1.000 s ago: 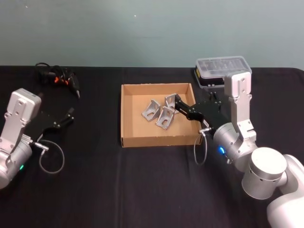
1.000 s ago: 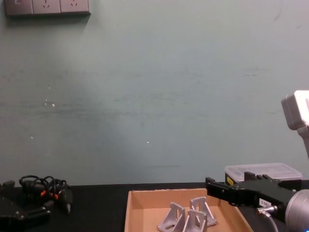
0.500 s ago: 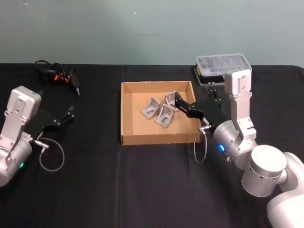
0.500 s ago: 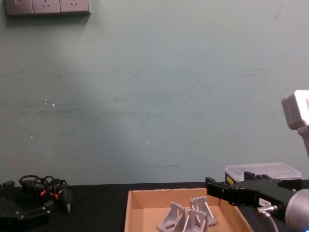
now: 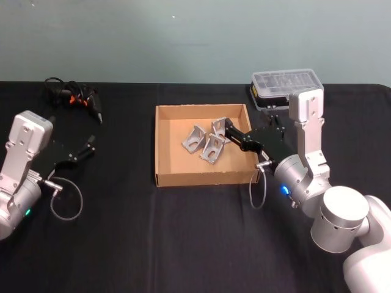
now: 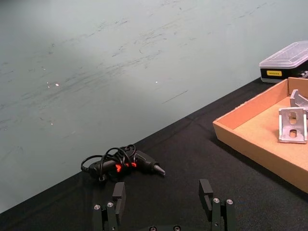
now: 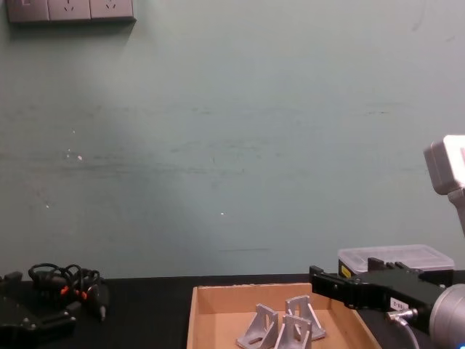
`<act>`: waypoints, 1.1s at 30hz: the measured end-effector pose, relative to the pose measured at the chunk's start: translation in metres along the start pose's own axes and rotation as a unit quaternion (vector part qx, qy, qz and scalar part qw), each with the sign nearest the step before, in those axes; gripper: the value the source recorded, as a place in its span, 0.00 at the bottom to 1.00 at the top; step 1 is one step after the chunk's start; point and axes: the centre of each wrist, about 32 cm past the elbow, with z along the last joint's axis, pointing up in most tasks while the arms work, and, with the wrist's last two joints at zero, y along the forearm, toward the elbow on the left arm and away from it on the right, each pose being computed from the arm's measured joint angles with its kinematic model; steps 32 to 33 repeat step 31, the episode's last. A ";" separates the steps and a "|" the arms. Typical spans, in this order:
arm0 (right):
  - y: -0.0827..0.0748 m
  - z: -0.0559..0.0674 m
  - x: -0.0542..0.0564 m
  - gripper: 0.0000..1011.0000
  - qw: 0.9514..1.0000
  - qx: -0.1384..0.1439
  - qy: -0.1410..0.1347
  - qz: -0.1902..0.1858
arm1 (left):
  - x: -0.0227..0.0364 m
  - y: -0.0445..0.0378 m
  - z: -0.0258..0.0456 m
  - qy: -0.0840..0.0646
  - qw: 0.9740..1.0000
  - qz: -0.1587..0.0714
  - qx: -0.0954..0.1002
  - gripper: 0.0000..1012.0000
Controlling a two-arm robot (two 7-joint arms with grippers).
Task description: Use one hand to pick up the angle iron from the table and place it into the box.
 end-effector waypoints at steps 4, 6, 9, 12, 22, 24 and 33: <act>0.000 0.000 0.000 0.99 1.000 0.000 0.000 0.000 | 0.0000 0.0000 0.0000 0.000 1.000 0.000 0.000 0.99; 0.000 0.000 0.000 0.99 1.000 0.000 0.000 0.000 | 0.0000 0.0000 0.0000 0.000 1.000 0.000 0.000 0.99; 0.000 0.000 0.000 0.99 1.000 0.000 0.000 0.000 | 0.0000 0.0000 0.0000 0.000 1.000 0.000 0.000 0.99; 0.000 0.000 0.000 0.99 1.000 0.000 0.000 0.000 | 0.0000 0.0000 0.0000 0.000 1.000 0.000 0.000 0.99; 0.000 0.000 0.000 0.99 1.000 0.000 0.000 0.000 | 0.0000 0.0000 0.0000 0.000 1.000 0.000 0.000 0.99; 0.000 0.000 0.000 0.99 1.000 0.000 0.000 0.000 | 0.0000 0.0000 0.0000 0.000 1.000 0.000 0.000 0.99; 0.000 0.000 0.000 0.99 1.000 0.000 0.000 0.000 | 0.0000 0.0000 0.0000 0.000 1.000 0.000 0.000 0.99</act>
